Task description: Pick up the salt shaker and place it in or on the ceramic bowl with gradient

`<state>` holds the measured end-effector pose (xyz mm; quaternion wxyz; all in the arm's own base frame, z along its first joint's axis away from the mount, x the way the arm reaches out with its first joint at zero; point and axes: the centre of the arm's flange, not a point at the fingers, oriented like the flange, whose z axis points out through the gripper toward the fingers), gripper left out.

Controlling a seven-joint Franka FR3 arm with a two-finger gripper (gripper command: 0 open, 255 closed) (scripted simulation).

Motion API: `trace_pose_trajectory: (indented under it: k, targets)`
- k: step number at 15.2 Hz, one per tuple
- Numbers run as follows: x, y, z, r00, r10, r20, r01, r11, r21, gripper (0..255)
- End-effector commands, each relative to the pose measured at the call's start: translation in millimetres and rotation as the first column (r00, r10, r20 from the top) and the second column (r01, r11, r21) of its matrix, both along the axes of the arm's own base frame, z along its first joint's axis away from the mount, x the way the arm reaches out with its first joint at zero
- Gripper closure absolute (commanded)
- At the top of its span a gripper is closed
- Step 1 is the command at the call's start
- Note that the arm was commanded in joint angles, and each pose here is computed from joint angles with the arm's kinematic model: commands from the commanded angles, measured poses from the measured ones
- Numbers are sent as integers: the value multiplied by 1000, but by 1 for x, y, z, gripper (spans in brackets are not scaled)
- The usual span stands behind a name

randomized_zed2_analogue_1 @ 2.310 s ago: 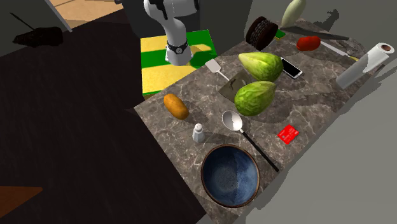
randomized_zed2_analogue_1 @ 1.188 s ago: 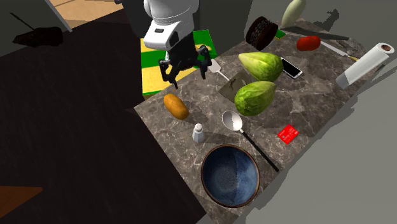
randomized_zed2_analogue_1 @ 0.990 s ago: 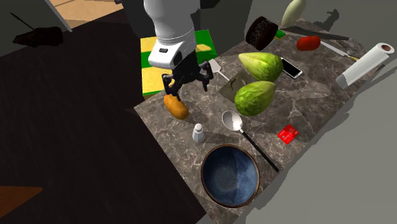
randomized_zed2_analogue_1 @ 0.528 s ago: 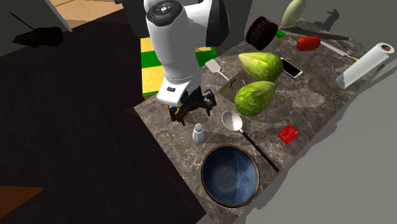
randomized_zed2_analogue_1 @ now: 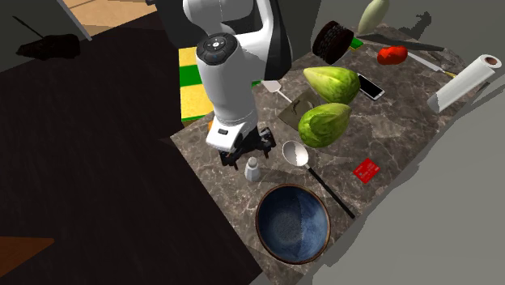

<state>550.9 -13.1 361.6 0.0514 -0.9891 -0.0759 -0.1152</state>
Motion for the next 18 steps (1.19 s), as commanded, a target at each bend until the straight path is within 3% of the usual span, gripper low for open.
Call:
trace_pose_trajectory:
  k: [1,7,8,18]
  targets:
    - [1,1,-5,1000,0,0,0,1000,0,0]
    - [1,1,-4,1000,0,0,0,1000,0,0]
    - [1,1,-4,1000,0,0,0,1000,0,255]
    - [1,1,1,1000,0,0,0,1000,0,255]
